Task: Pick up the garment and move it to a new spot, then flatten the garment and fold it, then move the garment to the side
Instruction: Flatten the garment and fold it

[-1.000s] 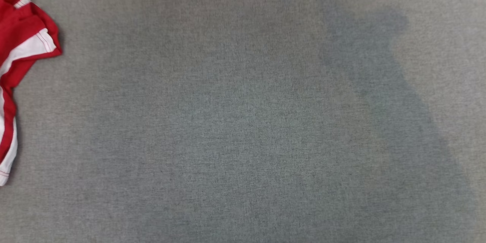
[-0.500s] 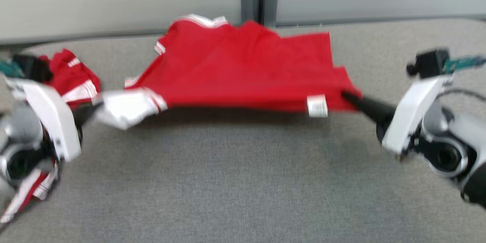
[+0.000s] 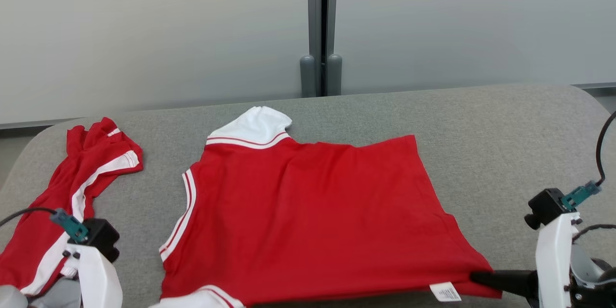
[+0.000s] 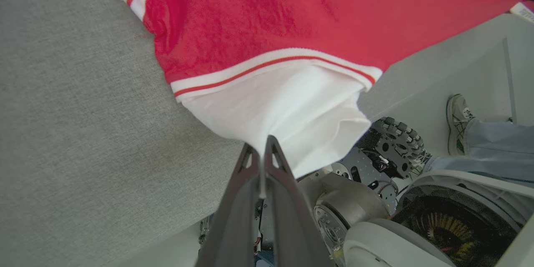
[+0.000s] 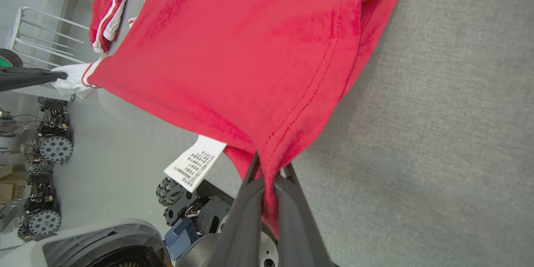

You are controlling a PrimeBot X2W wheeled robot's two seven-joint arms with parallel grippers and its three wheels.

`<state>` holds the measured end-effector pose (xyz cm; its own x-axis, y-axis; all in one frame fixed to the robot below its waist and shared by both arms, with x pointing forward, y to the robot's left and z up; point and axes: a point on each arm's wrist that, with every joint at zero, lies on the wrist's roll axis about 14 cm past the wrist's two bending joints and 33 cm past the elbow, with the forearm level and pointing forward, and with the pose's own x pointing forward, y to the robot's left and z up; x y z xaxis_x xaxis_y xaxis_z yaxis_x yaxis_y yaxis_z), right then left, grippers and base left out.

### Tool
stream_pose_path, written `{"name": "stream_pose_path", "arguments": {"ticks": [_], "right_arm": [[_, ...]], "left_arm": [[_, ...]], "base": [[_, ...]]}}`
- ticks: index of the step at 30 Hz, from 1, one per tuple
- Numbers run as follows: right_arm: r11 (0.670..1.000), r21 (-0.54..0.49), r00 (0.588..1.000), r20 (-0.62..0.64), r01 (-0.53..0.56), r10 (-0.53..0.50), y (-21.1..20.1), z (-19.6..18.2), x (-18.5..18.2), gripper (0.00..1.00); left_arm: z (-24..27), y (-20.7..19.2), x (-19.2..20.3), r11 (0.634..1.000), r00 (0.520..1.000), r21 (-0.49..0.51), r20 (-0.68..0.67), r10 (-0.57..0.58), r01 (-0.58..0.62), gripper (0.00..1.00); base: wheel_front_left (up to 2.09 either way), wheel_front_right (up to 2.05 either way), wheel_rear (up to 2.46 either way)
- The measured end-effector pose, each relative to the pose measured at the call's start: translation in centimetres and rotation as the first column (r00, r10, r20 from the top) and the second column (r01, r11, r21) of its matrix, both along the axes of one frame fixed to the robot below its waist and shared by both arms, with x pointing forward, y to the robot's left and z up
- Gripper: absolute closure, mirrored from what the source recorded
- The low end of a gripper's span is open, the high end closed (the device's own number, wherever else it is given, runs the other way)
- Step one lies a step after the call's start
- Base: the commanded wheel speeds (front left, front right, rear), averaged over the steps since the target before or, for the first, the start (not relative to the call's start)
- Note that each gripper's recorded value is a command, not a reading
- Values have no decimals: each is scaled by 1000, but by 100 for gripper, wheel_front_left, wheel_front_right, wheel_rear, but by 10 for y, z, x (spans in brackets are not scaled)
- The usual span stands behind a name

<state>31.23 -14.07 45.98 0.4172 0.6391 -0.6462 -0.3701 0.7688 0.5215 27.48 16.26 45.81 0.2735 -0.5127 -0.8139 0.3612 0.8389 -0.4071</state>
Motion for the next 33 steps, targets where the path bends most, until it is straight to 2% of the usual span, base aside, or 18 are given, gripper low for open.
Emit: {"name": "stream_pose_path", "arguments": {"ticks": [5, 15, 33], "right_arm": [[1000, -21, 997, -75, 2, -4, -18, -9, -27, 100], [1000, -14, 993, -118, 0, -2, -25, -10, -41, 100], [996, 39, 985, -155, 80, -73, -14, -15, 30, 100]], "left_arm": [[2, -9, -39, 999, 993, -21, -112, -36, 34, 100], [8, -16, -46, 998, 982, -32, -181, -53, 48, 100], [5, -37, 71, 996, 988, 19, -131, -79, 82, 100]], "base": [[0, 0, 0], [0, 0, 0], [0, 0, 0]]}}
